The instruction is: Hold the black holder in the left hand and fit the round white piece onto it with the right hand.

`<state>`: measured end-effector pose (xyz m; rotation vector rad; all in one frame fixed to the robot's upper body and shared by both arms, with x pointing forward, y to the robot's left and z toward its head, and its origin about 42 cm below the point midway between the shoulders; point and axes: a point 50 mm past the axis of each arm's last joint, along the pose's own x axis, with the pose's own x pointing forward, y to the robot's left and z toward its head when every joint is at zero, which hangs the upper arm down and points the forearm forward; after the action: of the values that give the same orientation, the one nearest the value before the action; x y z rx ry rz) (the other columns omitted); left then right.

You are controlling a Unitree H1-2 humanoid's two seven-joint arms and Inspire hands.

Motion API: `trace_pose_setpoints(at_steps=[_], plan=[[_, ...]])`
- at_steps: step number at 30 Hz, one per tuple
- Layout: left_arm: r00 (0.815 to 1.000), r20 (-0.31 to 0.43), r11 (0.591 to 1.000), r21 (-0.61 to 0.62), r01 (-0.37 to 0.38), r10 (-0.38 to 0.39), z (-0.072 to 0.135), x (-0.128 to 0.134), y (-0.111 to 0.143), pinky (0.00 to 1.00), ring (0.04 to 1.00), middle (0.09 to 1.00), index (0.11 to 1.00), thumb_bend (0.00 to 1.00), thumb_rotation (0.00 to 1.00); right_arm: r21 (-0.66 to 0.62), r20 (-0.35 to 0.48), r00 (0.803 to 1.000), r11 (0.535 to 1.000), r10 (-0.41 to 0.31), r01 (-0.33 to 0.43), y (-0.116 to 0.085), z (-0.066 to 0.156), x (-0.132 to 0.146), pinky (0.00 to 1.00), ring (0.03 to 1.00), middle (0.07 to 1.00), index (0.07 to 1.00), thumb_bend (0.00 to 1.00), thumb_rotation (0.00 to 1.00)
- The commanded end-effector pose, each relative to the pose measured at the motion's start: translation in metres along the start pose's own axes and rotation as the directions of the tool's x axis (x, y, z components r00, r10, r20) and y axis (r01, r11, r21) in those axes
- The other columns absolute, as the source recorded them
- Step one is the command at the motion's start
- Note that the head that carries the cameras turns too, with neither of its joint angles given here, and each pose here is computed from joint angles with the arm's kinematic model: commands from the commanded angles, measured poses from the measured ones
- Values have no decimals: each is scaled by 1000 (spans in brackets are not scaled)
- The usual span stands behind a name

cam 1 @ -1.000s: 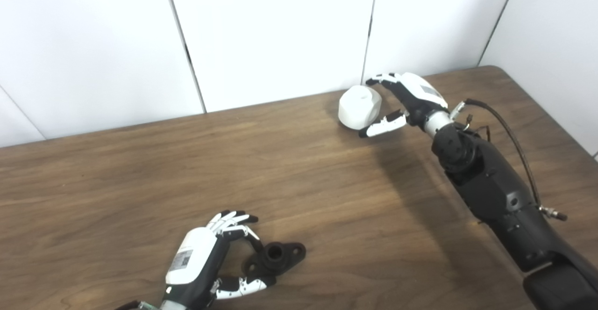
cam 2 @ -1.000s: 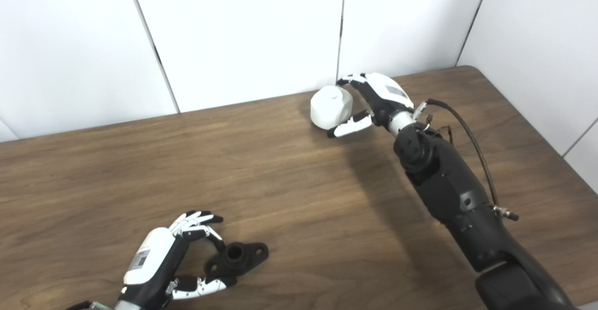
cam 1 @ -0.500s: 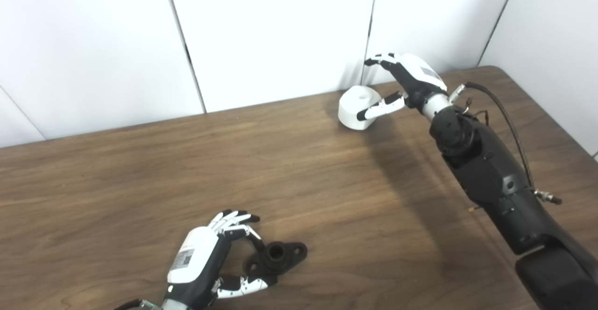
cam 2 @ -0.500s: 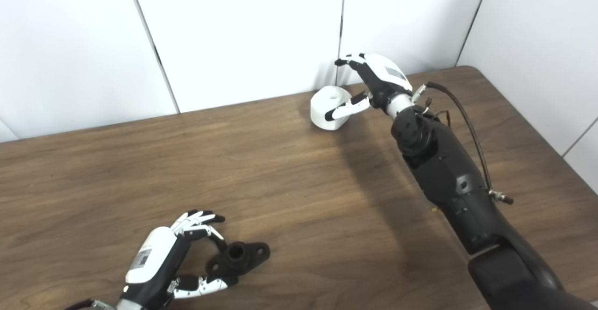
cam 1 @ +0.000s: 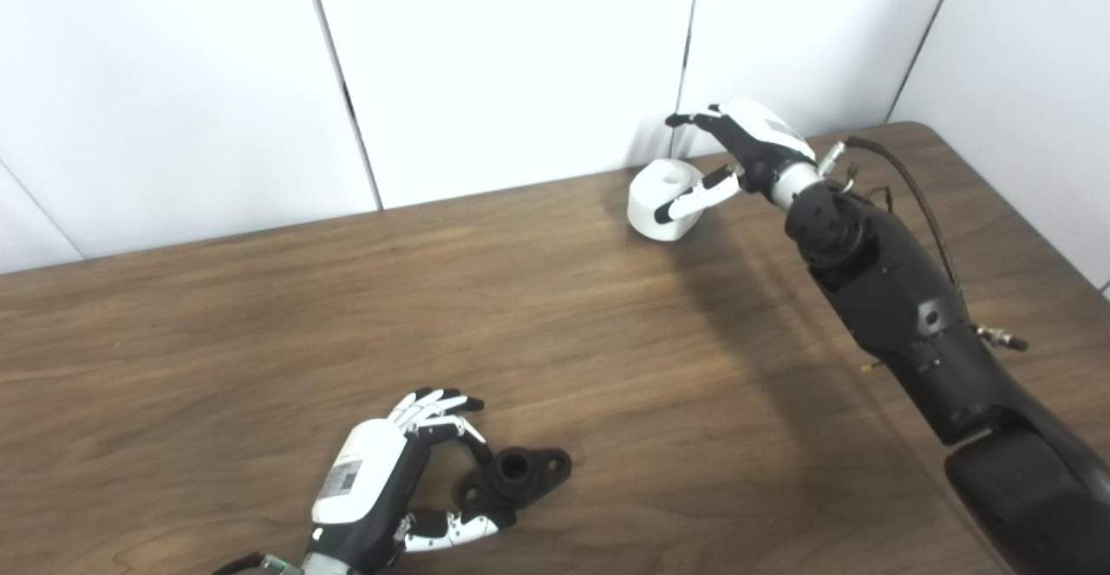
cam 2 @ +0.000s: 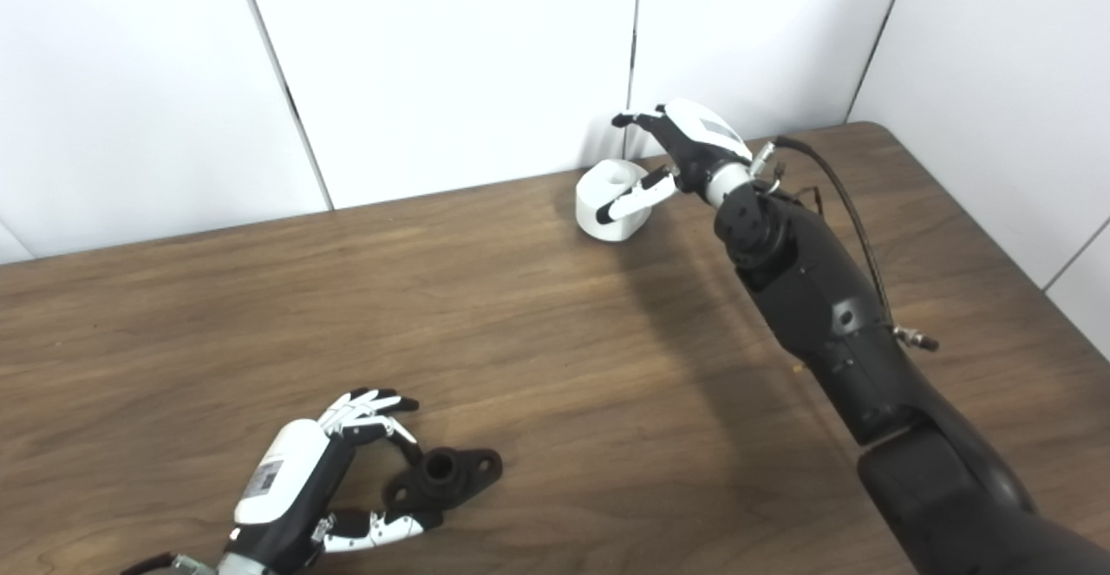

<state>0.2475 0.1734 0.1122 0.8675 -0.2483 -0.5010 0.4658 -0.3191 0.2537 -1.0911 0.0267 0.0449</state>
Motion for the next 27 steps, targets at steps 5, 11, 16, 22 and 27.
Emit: trace_pose_setpoints(at_steps=[5,11,16,22,27], plan=[[984,-96,988,-36,149,-152,-15,-15,-30,911,891,819,488,515,45,-48,25,998,997,-63,64,-35,16,9,1000,996,916,850,958,349],[983,-101,988,-40,150,-153,-15,-15,-30,918,895,823,488,515,45,-70,10,999,996,-50,50,-31,17,11,1000,1000,921,854,949,342],[983,-101,988,-45,148,-152,-14,-15,-30,920,895,821,488,515,45,-91,-11,999,995,-35,34,-29,16,12,1000,1000,929,851,957,355],[984,-99,988,-44,147,-151,-15,-15,-30,919,896,820,488,515,44,-99,-42,999,995,-17,12,-29,15,14,1000,1000,937,857,960,352],[984,-97,988,-40,148,-152,-14,-14,-29,918,895,820,488,515,45,-102,-57,998,995,4,-10,-26,12,16,1000,1000,947,867,967,360]])
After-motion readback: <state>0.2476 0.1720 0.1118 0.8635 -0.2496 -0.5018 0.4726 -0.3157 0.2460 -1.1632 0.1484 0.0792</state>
